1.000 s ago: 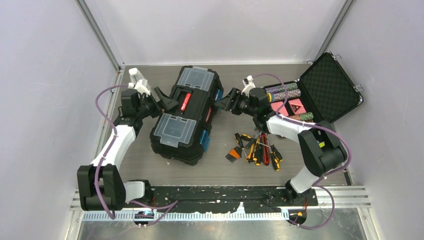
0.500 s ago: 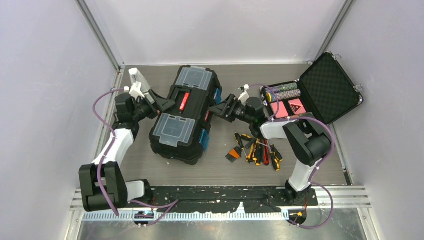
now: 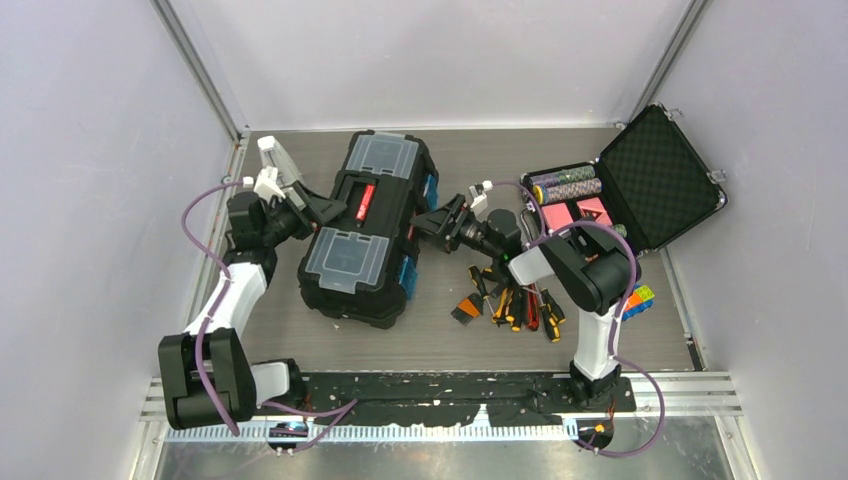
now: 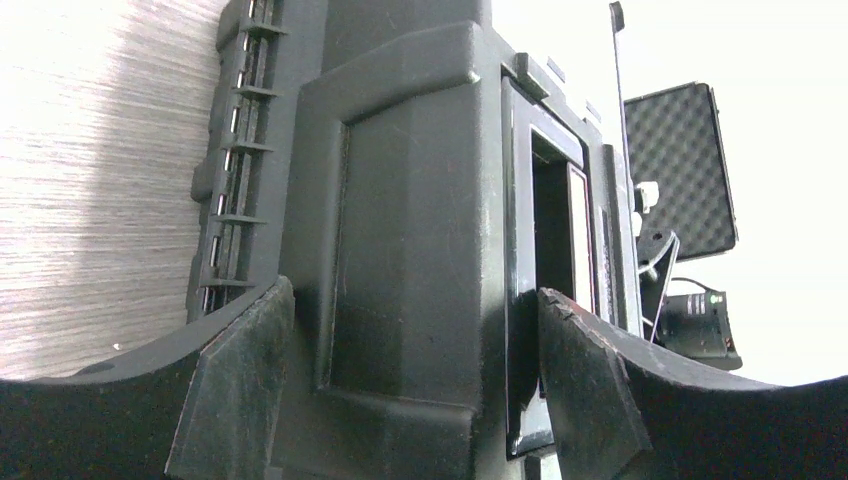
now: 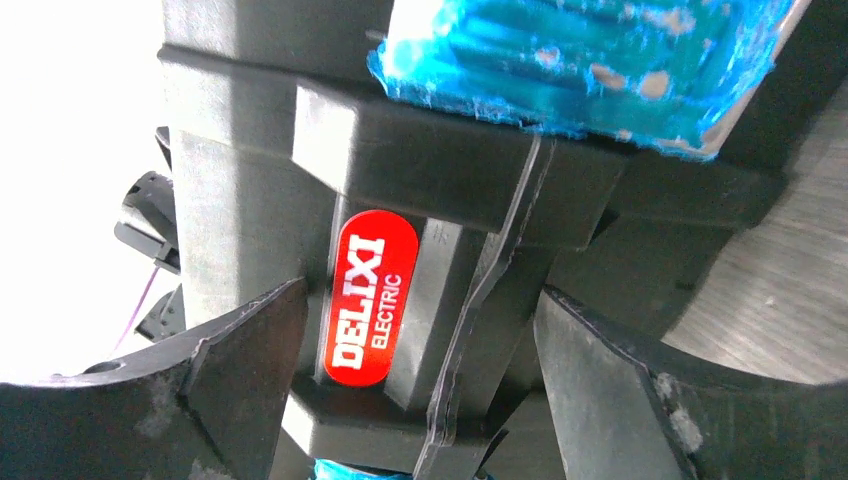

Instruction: Pack the tool kit

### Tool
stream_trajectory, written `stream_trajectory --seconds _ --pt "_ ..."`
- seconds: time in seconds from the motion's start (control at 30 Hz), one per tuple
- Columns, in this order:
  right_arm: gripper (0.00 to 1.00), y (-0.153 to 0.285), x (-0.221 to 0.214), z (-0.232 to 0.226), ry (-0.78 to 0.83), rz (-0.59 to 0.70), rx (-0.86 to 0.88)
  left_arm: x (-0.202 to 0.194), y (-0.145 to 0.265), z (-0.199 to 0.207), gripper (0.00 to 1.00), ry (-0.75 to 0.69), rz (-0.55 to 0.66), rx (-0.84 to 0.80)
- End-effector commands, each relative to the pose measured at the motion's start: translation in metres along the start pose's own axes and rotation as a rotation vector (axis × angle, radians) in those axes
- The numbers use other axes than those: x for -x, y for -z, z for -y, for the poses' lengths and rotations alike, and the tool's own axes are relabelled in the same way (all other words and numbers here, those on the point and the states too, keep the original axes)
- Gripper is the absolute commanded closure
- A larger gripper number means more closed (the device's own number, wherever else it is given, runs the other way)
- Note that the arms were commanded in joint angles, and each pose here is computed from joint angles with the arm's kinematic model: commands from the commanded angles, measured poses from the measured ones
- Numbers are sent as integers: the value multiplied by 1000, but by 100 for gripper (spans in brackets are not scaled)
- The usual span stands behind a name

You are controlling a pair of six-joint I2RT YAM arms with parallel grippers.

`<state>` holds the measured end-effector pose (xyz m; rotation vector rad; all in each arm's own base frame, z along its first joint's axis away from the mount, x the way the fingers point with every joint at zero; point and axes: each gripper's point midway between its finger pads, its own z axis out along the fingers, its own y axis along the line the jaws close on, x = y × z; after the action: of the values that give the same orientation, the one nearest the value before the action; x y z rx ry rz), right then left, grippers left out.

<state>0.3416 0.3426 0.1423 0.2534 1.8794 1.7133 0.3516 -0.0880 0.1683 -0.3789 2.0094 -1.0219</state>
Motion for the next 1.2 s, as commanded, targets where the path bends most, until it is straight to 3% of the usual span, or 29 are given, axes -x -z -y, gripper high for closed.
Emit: stream_trajectory --seconds 0.0,0.43,0.77,1.0,1.17 --pt "13 -11 -12 -79 57 -40 261 -119 25 -75 28 291 -332 319" --pt "24 -3 7 -173 178 -30 421 -131 4 -11 27 272 -396 138" --pt "24 6 19 -212 292 -14 450 -115 7 37 27 277 -345 1" --pt "27 10 17 -220 340 -43 409 -128 17 11 28 251 -319 79" --pt "28 14 14 -221 388 -61 355 -143 24 -29 37 281 -303 168"
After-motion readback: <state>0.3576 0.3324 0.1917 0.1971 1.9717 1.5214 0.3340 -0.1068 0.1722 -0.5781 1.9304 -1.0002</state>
